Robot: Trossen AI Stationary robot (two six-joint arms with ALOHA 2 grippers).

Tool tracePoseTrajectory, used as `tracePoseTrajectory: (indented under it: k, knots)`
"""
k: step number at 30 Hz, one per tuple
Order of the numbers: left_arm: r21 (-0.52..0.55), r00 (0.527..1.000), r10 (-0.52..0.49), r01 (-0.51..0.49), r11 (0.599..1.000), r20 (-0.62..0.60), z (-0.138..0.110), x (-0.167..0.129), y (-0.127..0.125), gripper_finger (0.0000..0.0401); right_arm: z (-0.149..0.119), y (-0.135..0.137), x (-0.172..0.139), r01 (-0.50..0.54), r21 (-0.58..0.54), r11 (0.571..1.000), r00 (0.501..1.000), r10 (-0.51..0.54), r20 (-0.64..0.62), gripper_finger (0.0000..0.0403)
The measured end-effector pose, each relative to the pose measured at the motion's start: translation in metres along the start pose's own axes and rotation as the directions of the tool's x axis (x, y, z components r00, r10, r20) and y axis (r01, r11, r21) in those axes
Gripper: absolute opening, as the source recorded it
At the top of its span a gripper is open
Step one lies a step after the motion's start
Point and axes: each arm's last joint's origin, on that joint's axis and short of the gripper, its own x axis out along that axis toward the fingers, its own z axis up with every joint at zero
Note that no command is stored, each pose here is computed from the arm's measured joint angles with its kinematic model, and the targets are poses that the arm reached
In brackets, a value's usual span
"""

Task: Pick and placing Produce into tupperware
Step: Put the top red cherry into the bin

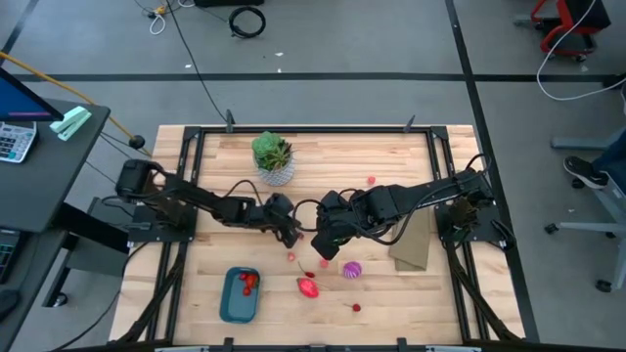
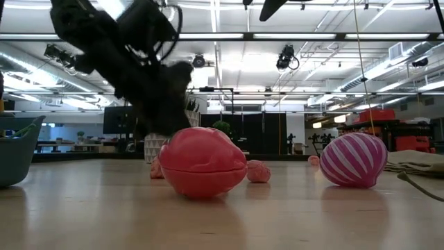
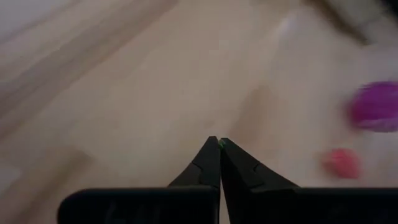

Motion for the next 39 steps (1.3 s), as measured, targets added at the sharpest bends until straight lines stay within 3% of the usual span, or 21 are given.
tracePoseTrajectory:
  k: [5,10,16,22,26,32,39]
  knots:
    - [0.026,0.995,-0.099,0.099,0.995,0.004,0.01,-0.035,-0.017,0.0003,0.0,0.0,0.0,0.001,0.0,1.0,1.0,-0.001,-0.001,0.0199]
    - [0.1,0.984,-0.16,0.168,0.981,-0.082,0.003,-0.083,-0.031,0.0002,0.0,0.0,0.0,0.001,0.0,1.0,1.0,-0.001,-0.001,0.0199]
    - [0.101,0.95,-0.173,0.205,0.974,-0.258,-0.029,-0.129,-0.042,0.0001,0.0,0.0,0.0,0.001,0.0,1.0,1.0,-0.001,-0.001,0.0199]
    - [0.066,0.891,-0.208,0.255,0.965,-0.402,-0.071,-0.154,-0.06,0.0001,0.0,0.0,0.0,0.0,0.0,1.0,1.0,0.0,0.0,0.0199]
    - [0.079,0.886,-0.133,0.187,0.979,-0.444,-0.093,-0.159,-0.061,0.0001,0.0,0.0,0.0,0.001,0.0,1.0,1.0,-0.001,0.002,0.0199]
    - [0.157,0.862,0.08,0.0,0.988,-0.501,-0.117,-0.152,-0.049,0.0002,0.001,0.0,0.0,0.008,0.001,1.0,1.0,-0.008,0.016,0.0199]
    - [0.172,0.859,0.092,-0.005,0.985,-0.503,-0.126,-0.141,-0.052,0.0008,0.001,0.0,0.0,0.008,0.003,1.0,1.0,-0.008,0.016,0.0199]
